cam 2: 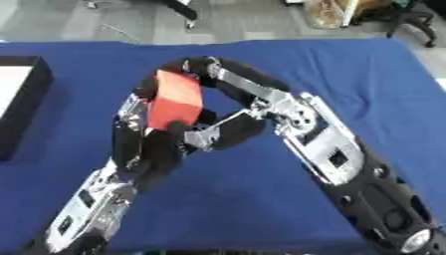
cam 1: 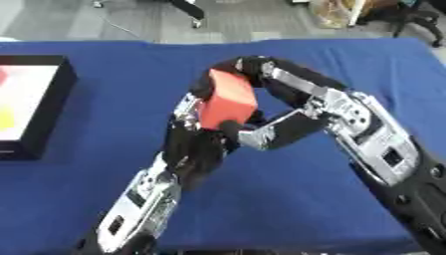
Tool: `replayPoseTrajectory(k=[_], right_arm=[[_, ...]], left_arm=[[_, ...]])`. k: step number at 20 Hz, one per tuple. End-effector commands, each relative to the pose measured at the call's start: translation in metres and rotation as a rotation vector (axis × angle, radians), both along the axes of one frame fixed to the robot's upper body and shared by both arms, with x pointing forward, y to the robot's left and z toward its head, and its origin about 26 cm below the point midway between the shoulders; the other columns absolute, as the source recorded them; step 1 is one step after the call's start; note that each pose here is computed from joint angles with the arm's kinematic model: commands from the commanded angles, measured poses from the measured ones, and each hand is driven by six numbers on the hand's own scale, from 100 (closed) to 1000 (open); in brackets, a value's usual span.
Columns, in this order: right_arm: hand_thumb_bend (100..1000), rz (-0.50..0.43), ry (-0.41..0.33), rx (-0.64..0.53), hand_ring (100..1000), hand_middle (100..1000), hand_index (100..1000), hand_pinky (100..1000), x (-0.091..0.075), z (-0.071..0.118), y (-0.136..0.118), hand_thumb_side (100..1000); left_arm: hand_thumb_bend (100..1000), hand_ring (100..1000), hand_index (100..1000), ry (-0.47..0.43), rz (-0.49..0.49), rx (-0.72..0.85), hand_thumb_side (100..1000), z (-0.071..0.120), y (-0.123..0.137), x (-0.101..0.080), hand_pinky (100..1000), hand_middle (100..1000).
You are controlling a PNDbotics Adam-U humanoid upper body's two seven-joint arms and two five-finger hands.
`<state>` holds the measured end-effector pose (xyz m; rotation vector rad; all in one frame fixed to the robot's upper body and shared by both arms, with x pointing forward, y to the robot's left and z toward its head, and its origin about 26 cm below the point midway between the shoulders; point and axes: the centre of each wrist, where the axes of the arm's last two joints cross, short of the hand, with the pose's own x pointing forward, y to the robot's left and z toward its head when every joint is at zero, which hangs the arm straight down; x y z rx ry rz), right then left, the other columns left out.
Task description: Pick up the objects with one hand, pass them to the other hand, and then place them into the box on the other side of the table.
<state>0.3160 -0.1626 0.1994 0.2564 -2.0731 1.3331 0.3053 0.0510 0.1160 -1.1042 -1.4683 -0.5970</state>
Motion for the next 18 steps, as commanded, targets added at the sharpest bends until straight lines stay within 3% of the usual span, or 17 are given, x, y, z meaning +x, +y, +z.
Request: replayPoseTrajectory(k=[1,8,13,18], right_arm=[[100,0.033,-0.044,-0.015,945,657,479,790,-0.0032,0.0060,0.0055,141],[114,0.029,-0.061,-0.031,952,666,493,794,-0.0021,0.0040,0.0060,157],[152,0.036,-0.075,-0.040,964,699,530,802,-0.0027,0.0032,0.0057,182],[244,0.052,-0.101,-0.037,984,764,654,817,-0.0055,0.0065,0.0047,240]], left_arm=[[342,633,694,0.007,-0.015,-0.022,1000,0.0055,-0.0078,-0.0003,936,597],[101,530,585,0.047,-0.006,-0.059,808,0.0035,-0.0080,0.0008,901,432],[100,456,511,0.082,0.026,-0.079,726,0.0008,-0.0080,0.0020,869,314],[100,482,484,0.124,0.085,-0.094,710,-0.0019,-0.0075,0.0039,854,277]])
